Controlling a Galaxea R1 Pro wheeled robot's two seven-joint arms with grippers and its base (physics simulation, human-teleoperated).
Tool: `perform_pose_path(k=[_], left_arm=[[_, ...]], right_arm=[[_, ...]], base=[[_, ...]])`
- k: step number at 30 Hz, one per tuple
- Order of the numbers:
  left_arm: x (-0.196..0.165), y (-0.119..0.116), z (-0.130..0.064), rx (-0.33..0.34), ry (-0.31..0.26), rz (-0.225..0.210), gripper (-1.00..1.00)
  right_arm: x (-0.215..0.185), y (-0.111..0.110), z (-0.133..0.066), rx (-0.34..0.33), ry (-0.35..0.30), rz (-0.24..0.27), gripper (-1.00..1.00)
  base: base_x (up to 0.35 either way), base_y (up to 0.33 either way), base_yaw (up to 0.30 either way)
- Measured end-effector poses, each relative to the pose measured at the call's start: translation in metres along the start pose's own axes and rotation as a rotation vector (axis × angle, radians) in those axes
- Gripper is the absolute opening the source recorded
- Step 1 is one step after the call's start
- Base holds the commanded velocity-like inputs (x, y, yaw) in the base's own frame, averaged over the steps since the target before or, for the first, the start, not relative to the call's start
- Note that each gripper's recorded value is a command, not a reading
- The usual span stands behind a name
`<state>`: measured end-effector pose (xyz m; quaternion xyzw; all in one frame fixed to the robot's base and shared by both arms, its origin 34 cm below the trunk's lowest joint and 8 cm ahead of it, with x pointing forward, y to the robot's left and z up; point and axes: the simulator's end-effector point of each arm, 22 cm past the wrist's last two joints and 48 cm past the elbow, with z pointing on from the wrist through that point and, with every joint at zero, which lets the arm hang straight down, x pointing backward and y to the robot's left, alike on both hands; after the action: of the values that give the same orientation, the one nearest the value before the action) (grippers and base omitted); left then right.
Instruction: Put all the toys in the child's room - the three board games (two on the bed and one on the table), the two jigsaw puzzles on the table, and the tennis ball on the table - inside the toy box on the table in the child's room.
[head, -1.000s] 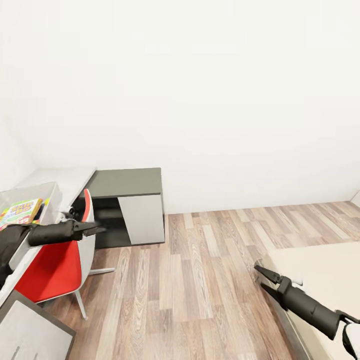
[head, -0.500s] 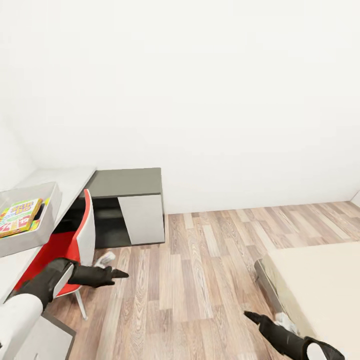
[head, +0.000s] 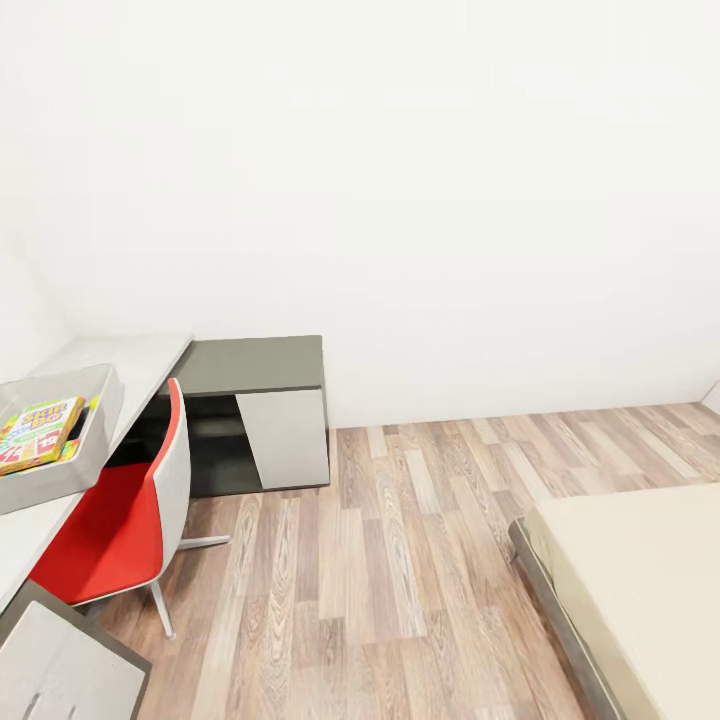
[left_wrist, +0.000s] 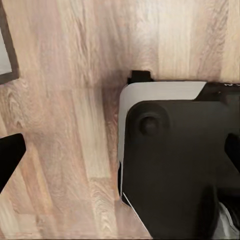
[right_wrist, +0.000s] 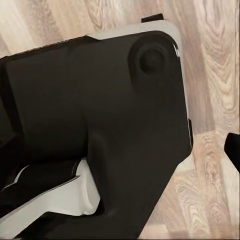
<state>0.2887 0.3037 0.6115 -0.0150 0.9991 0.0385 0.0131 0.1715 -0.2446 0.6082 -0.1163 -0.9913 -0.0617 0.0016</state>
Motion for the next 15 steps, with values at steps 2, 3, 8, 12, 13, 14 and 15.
perform_pose_path(k=[2, 3, 8, 12, 13, 14, 15], left_arm=[[0.054, 0.016, 0.002, -0.102, 0.001, 0.003, 1.0], [0.063, 0.019, 0.002, -0.12, 0.001, 0.004, 1.0], [0.148, 0.036, -0.006, -0.186, 0.045, 0.015, 1.0], [0.175, 0.041, -0.011, -0.199, 0.066, 0.019, 1.0], [0.179, 0.043, -0.011, -0.202, 0.07, 0.02, 1.0], [0.182, 0.045, -0.012, -0.204, 0.073, 0.022, 1.0], [0.183, 0.045, -0.012, -0.205, 0.074, 0.023, 1.0]], right_arm=[[0.018, -0.012, -0.001, 0.042, -0.003, -0.01, 1.0], [0.025, -0.015, -0.002, 0.052, 0.002, -0.01, 1.0], [0.096, -0.051, -0.016, 0.134, 0.063, -0.009, 1.0], [0.116, -0.066, -0.023, 0.176, 0.071, -0.01, 1.0], [0.118, -0.069, -0.024, 0.186, 0.071, -0.011, 1.0], [0.12, -0.072, -0.025, 0.195, 0.072, -0.011, 1.0], [0.121, -0.073, -0.025, 0.199, 0.072, -0.011, 1.0]], base=[[0.0, 0.0, 0.0], [0.0, 0.0, 0.0], [0.0, 0.0, 0.0], [0.0, 0.0, 0.0], [0.0, 0.0, 0.0], [0.0, 0.0, 0.0], [0.0, 0.0, 0.0]])
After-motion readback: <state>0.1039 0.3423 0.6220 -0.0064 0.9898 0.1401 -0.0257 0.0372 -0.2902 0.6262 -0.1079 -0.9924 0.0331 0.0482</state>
